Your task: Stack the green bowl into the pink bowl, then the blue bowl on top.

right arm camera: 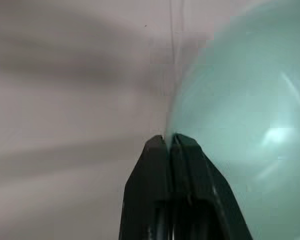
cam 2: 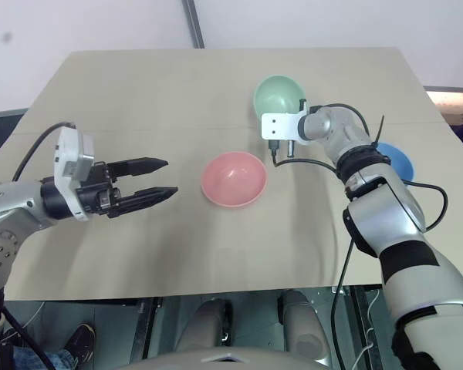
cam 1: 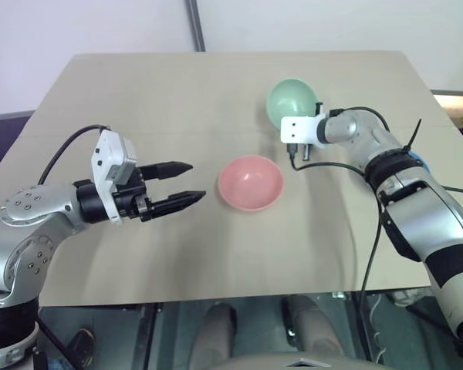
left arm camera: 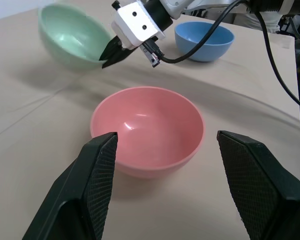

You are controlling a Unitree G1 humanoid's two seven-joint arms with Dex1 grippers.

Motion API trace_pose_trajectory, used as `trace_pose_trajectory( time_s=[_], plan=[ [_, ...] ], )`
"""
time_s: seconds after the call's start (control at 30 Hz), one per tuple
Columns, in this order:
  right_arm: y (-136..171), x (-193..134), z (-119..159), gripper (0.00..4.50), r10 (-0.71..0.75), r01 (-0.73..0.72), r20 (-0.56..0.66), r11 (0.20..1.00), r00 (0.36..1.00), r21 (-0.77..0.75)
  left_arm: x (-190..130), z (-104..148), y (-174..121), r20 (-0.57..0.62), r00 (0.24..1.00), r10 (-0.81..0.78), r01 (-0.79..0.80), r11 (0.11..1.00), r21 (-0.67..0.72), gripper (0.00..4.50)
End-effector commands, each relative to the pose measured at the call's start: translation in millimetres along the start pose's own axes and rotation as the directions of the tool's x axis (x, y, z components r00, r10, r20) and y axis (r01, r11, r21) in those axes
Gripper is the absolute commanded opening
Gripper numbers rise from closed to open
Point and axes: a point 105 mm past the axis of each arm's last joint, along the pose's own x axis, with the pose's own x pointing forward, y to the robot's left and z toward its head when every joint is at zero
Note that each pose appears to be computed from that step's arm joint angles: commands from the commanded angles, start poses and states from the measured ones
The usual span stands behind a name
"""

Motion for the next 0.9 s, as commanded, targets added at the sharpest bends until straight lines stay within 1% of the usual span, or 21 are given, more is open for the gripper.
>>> trace_pose_trajectory(
  time_s=[0.03,0.13,0.23,0.3,0.43,0.53,0.63,0.73,0.9],
  plan=[
    [-19,-7,14,0.02,-0.049,0.051,0.052,0.998,0.997,-0.033,-2,7,0,0.011,1.000,0.004,-0.004,0.999,0.040,3.37],
    [-22,-11,21,0.02,-0.047,0.052,0.090,0.997,0.995,-0.054,-2,7,0,0.009,1.000,0.004,-0.004,0.999,0.040,3.37],
    [-26,-23,33,0.02,-0.014,0.027,0.162,0.996,0.987,-0.081,-2,7,0,0.011,1.000,0.006,-0.006,0.999,0.042,3.37],
    [-26,-35,43,0.02,0.032,-0.009,0.223,0.995,0.974,-0.102,-2,7,-1,0.010,1.000,0.006,-0.006,0.999,0.043,3.37],
    [-19,-70,65,0.02,0.130,-0.078,0.321,0.982,0.938,-0.171,-2,6,0,0.008,1.000,0.006,-0.006,0.999,0.042,3.37],
    [-2,-101,84,0.02,0.258,-0.171,0.372,0.953,0.892,-0.250,-2,4,1,0.009,1.000,0.002,-0.003,0.999,0.039,3.37],
    [23,-119,92,0.02,0.371,-0.262,0.370,0.913,0.852,-0.312,-1,4,2,0.009,1.000,-0.010,0.010,0.999,0.047,3.37],
    [49,-128,97,0.02,0.459,-0.342,0.360,0.874,0.812,-0.344,-1,6,8,0.016,1.000,-0.009,0.008,0.998,0.065,3.37],
    [75,-132,95,0.02,0.521,-0.402,0.327,0.839,0.788,-0.368,-6,13,20,0.037,0.999,0.039,-0.042,0.995,0.094,3.37]
  ],
)
